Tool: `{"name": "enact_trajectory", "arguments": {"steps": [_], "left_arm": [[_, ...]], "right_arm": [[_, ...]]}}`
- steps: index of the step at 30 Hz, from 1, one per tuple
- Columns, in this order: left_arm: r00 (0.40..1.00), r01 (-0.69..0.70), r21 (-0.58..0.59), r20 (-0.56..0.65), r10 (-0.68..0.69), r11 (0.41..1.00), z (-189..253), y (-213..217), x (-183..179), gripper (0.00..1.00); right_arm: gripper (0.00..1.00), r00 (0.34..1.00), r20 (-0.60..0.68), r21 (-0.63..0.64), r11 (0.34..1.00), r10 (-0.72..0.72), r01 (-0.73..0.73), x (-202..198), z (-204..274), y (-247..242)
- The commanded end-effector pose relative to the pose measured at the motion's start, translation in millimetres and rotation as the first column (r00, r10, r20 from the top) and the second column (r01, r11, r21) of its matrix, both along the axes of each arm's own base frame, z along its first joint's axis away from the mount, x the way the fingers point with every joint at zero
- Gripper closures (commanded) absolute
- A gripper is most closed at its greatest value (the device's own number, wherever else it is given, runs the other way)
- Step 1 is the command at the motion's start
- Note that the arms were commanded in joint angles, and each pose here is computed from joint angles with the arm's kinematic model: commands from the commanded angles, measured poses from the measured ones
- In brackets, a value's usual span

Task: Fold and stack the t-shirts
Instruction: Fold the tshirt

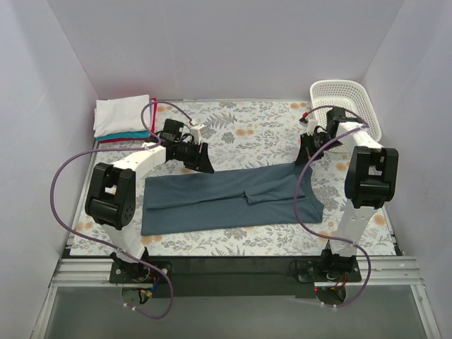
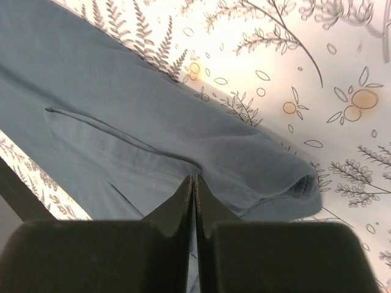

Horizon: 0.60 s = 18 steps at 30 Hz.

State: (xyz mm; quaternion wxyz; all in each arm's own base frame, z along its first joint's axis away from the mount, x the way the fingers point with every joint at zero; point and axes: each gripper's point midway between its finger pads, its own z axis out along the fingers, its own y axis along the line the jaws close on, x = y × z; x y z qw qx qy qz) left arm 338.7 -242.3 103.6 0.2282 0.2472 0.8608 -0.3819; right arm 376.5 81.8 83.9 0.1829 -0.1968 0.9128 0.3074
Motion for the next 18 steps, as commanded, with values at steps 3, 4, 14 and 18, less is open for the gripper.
{"name": "enact_trajectory", "arguments": {"steps": [3, 4, 14, 18], "left_arm": [[0.995, -0.071, 0.005, -0.074, 0.071, 0.997, -13, 45, -8, 0.65], [0.993, -0.091, 0.013, -0.078, 0.092, 0.996, -17, 52, -5, 0.65], [0.938, -0.272, 0.156, -0.178, 0.298, 0.95, -86, 130, 5, 0.69], [0.902, -0.347, 0.181, -0.203, 0.38, 0.92, -96, 156, 8, 0.7]], "right_arm": [[0.93, 0.999, -0.046, -0.012, 1.0, -0.028, 0.028, 2, -23, -3], [0.93, 0.997, -0.058, -0.04, 0.998, -0.042, 0.04, 5, -34, -8], [0.92, 0.992, -0.083, -0.129, 0.988, -0.093, 0.082, 35, -78, -19], [0.91, 0.995, -0.051, -0.182, 0.981, -0.085, 0.074, 56, -83, -14]]}}
